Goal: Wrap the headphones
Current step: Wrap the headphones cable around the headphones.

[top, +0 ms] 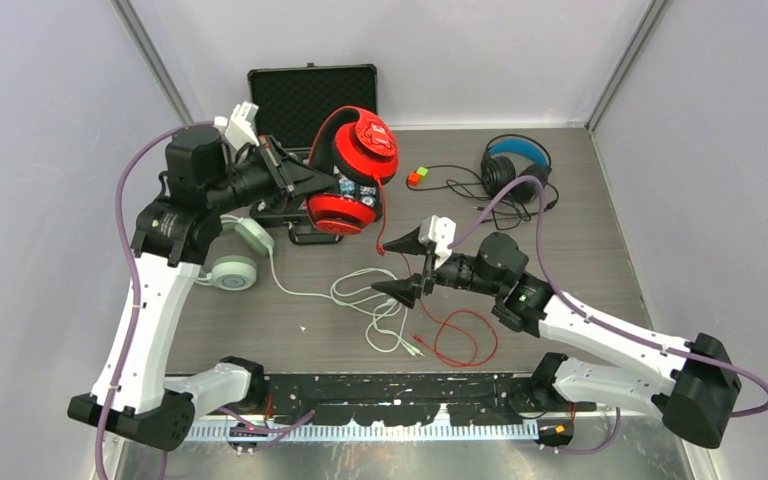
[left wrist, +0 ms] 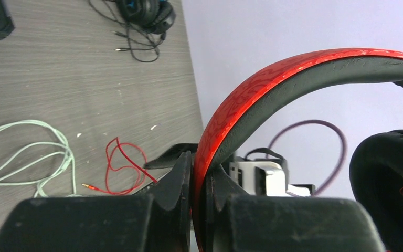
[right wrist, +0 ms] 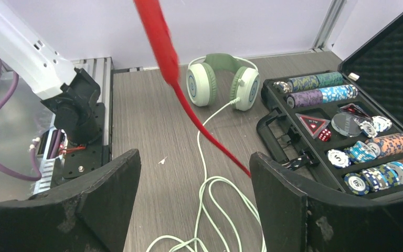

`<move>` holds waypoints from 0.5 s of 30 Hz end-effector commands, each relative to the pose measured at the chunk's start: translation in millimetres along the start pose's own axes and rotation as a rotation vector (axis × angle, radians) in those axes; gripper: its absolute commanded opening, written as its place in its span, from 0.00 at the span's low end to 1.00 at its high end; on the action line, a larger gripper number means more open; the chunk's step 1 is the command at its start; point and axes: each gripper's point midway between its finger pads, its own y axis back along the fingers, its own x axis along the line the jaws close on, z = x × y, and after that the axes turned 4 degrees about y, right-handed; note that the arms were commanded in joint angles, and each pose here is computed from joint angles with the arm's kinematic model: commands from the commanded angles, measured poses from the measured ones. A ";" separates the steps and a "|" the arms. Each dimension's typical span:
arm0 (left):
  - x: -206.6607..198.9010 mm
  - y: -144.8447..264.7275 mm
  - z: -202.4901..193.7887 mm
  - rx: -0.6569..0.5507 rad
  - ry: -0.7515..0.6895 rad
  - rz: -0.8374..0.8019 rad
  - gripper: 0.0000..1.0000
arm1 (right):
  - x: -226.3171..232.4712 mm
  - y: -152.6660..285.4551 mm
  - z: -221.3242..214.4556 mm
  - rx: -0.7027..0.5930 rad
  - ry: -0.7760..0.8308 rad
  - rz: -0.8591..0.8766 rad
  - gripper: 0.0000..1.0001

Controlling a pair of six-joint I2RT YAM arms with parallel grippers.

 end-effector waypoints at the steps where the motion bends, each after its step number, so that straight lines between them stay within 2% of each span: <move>1: -53.0 20.9 0.2 -0.007 -0.010 -0.205 0.00 | -3.1 -13.1 12.4 -0.068 0.059 0.020 0.79; 9: -60.3 29.6 -10.9 0.020 0.015 -0.249 0.00 | -10.6 -33.5 2.5 -0.086 0.035 0.017 0.69; 15: -52.7 29.9 -20.9 0.044 0.035 -0.243 0.00 | -10.0 -42.7 9.9 -0.111 0.014 0.040 0.68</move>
